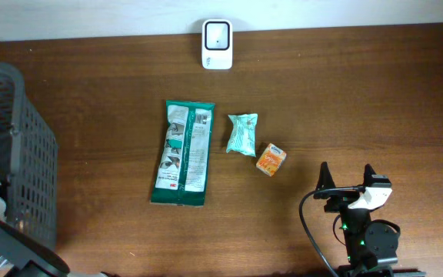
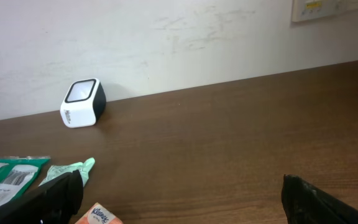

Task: Scan the item barcode
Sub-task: 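Lift white tube from basket with left gripper, lay it beside wipes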

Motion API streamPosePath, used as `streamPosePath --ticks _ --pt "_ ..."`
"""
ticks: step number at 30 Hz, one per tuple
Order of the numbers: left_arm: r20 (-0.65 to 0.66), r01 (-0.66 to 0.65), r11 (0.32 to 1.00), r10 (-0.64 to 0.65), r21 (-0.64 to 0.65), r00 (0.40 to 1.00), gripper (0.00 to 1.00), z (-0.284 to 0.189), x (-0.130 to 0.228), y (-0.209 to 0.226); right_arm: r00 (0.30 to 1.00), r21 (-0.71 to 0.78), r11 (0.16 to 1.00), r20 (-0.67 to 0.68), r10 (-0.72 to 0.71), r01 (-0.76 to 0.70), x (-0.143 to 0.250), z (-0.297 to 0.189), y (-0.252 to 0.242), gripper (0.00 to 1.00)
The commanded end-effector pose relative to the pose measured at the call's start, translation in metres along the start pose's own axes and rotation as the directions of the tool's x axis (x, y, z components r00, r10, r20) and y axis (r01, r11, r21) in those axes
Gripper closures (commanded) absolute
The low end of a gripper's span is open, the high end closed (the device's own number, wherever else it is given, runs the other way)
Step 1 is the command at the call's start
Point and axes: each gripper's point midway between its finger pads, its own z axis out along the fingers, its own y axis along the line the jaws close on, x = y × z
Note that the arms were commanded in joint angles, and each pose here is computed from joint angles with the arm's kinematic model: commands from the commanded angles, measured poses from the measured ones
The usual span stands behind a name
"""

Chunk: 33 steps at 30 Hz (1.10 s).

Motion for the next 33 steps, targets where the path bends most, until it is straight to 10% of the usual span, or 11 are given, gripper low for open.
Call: streamPosePath --ticks 1,5,9,15,24,27,33 --pt "-0.035 -0.032 0.998 0.033 0.051 0.999 0.43 0.014 0.010 -0.019 1.000 0.001 1.000 -0.004 0.000 0.000 0.003 0.000 0.000 0.02" --pt "-0.063 -0.033 0.998 0.036 0.055 0.997 0.52 0.033 0.016 -0.022 1.000 0.001 1.000 -0.004 0.000 0.000 0.003 0.000 0.000 0.02" --pt "-0.015 -0.028 0.998 0.029 0.048 0.999 0.86 0.027 -0.004 -0.018 1.000 0.001 1.000 -0.004 0.000 0.000 0.003 0.000 0.000 0.02" --pt "0.218 -0.014 1.000 0.010 0.021 0.976 0.92 -0.049 -0.067 -0.006 1.000 0.001 1.000 -0.004 0.000 0.000 0.003 0.000 0.000 0.02" --pt "0.822 -0.166 0.982 0.023 0.087 0.569 0.89 -0.324 -0.150 -0.071 1.000 0.001 1.000 -0.004 0.000 0.000 0.003 0.000 0.000 0.02" --pt "0.872 -0.486 0.843 0.043 0.231 0.488 0.87 -0.379 -0.107 -0.177 1.000 0.001 1.000 -0.004 0.000 0.000 0.003 0.000 0.000 0.01" --pt "0.701 -0.750 0.462 0.320 0.472 0.638 0.85 -0.338 0.043 -0.376 1.000 0.001 1.000 -0.004 0.000 0.000 0.003 0.000 0.000 0.01"
